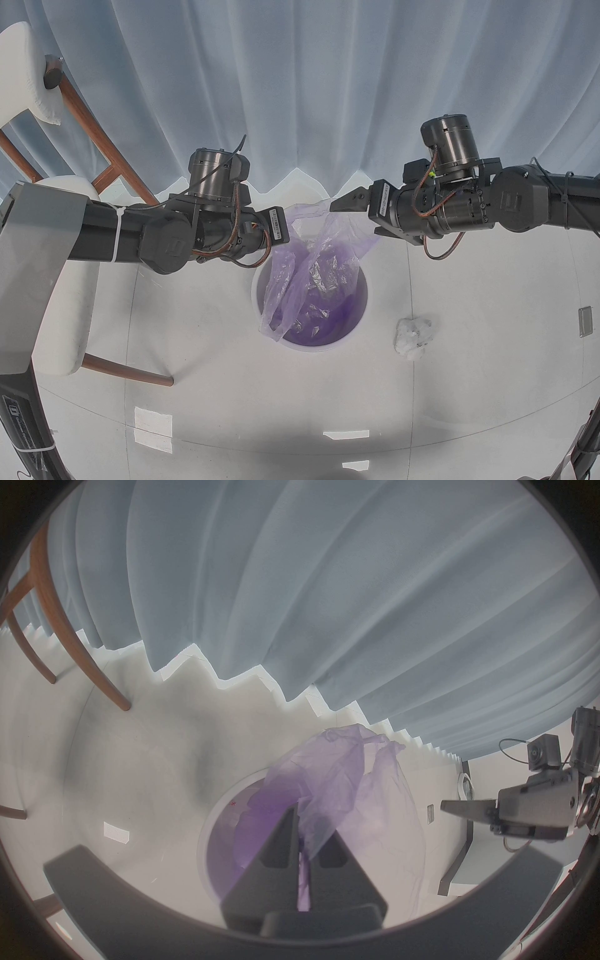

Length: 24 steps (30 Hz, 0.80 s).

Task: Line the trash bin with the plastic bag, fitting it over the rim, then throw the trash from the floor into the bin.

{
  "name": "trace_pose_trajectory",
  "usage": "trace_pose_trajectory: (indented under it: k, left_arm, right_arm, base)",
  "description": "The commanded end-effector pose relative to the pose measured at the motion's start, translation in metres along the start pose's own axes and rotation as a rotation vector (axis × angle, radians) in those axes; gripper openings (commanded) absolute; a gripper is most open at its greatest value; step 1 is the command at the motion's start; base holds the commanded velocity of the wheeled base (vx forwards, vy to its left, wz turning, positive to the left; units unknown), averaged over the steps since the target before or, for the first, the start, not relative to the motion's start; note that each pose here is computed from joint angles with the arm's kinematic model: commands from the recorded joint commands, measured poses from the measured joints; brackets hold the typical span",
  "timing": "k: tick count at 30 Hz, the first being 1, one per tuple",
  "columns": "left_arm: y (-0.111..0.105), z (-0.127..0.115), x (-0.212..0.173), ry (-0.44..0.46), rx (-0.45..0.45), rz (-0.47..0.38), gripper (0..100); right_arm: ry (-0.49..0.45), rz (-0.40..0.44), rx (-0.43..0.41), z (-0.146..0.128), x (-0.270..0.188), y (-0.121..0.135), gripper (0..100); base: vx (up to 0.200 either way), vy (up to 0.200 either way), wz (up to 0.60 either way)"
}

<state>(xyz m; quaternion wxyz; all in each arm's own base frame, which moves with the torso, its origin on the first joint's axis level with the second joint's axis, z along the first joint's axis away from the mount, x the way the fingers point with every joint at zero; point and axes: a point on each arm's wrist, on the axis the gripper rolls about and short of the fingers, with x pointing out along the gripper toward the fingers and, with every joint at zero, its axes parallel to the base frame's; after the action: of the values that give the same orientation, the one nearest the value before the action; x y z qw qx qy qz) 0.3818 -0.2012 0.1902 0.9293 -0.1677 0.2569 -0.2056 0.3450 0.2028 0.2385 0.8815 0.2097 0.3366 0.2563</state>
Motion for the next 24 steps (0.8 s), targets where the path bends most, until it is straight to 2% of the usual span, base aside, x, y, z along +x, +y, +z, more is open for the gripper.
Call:
trace_pose_trajectory:
  k: [1, 9, 11, 17, 21, 22, 24]
  left_arm:
    - [-0.001, -0.001, 0.001, 0.000, 0.000, -0.002, 0]
    - [0.000, -0.001, 0.002, 0.001, 0.002, -0.001, 0]
    - [0.000, -0.001, 0.002, 0.001, 0.002, -0.001, 0]
    - [0.002, 0.000, 0.002, -0.002, -0.002, 0.004, 0]
    - [0.003, 0.000, 0.002, -0.003, -0.003, 0.006, 0]
    - [0.003, 0.000, 0.002, -0.003, -0.003, 0.006, 0]
    - [0.004, 0.000, 0.002, -0.002, -0.003, 0.009, 0]
  right_arm:
    - [0.045, 0.003, -0.012, -0.013, 0.017, 0.006, 100]
    - [0.053, -0.002, -0.015, -0.014, 0.044, 0.006, 100]
    - [0.015, -0.035, -0.015, -0.009, 0.061, 0.003, 100]
    - [-0.023, -0.038, -0.010, 0.001, 0.083, -0.003, 100]
    - [0.002, -0.072, -0.001, 0.001, 0.091, -0.011, 100]
    - [0.018, -0.084, 0.004, -0.002, 0.095, -0.014, 0]
    - [0.034, -0.098, 0.008, -0.006, 0.100, -0.018, 0]
  base:
    - [0.000, 0.000, 0.00]
    - [0.000, 0.000, 0.00]
    - [0.000, 0.000, 0.00]
    - [0.000, 0.000, 0.00]
    - [0.000, 0.000, 0.00]
    - [0.000, 0.000, 0.00]
    - [0.000, 0.000, 0.00]
